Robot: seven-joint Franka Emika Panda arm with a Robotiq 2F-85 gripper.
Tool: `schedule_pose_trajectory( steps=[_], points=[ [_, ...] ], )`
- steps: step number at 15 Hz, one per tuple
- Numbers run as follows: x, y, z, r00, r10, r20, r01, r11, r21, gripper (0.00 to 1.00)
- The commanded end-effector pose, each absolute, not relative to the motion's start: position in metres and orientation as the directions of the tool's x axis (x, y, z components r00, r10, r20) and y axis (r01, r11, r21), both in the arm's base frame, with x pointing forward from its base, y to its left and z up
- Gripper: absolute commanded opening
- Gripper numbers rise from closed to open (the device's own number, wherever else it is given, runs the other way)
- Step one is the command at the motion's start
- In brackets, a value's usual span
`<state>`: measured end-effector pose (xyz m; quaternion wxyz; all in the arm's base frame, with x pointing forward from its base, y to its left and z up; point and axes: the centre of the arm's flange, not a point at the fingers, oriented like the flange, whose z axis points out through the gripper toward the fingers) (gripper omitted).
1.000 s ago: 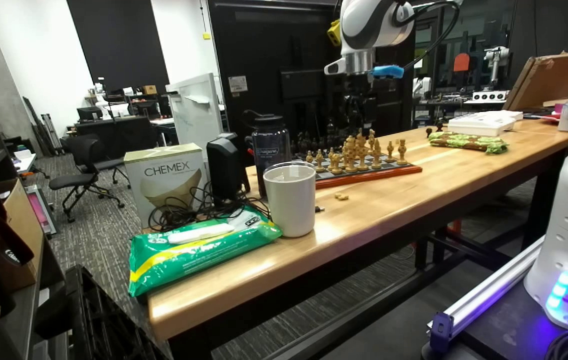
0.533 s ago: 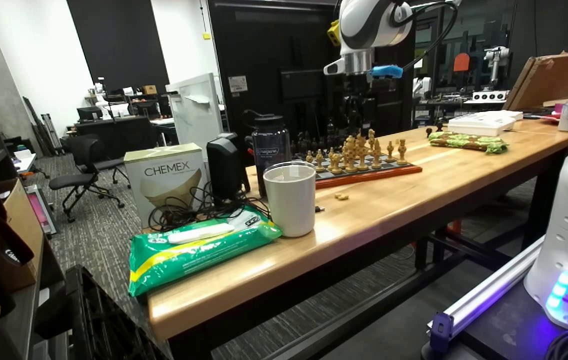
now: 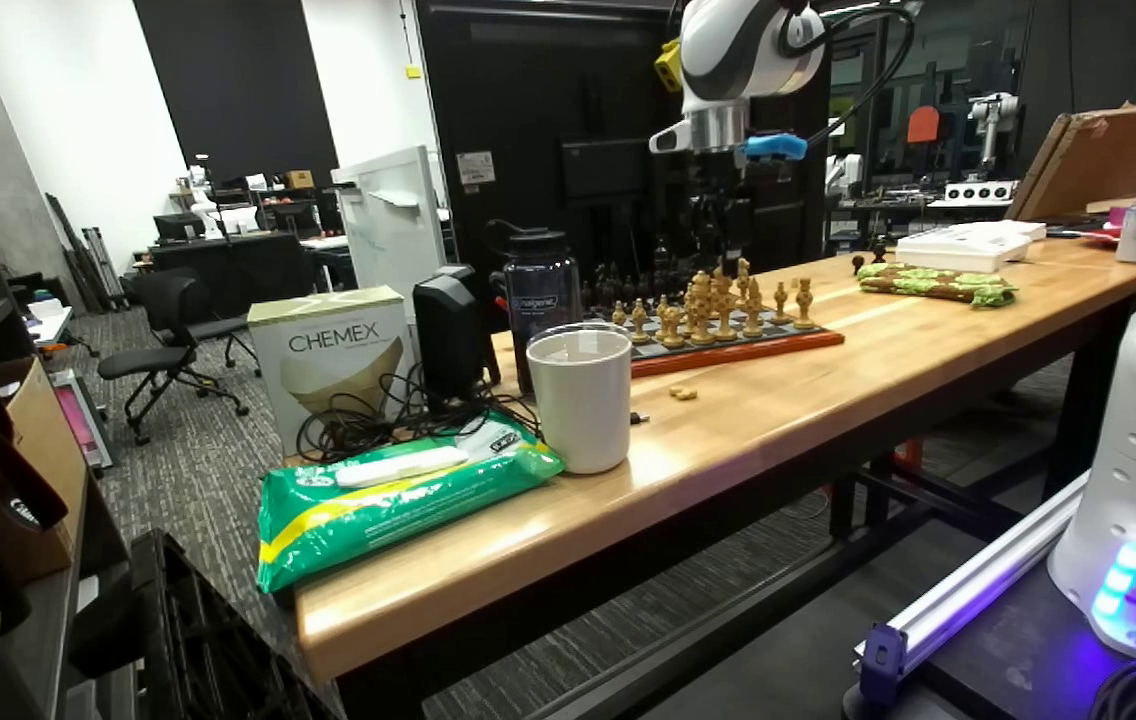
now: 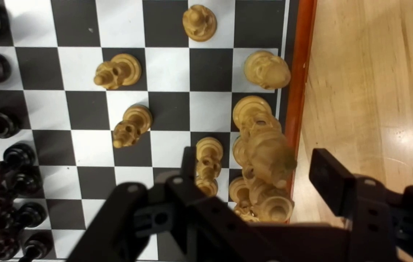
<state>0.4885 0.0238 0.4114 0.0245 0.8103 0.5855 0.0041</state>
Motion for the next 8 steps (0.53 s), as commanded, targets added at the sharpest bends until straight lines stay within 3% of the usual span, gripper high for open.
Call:
schedule_pose_trajectory(
  steps=[1, 5, 8],
  points=[
    [0.4904, 0.019, 0.4145, 0.305, 0.952, -0.015, 0.952, -0.305, 0.027, 0.79],
    [0.4901, 0.017, 0.4127, 0.311, 0.95, -0.018, 0.95, -0.311, 0.016, 0.74],
    [0.4902, 0.0157, 0.4117, 0.313, 0.95, -0.019, 0.95, -0.313, 0.01, 0.57]
  ],
)
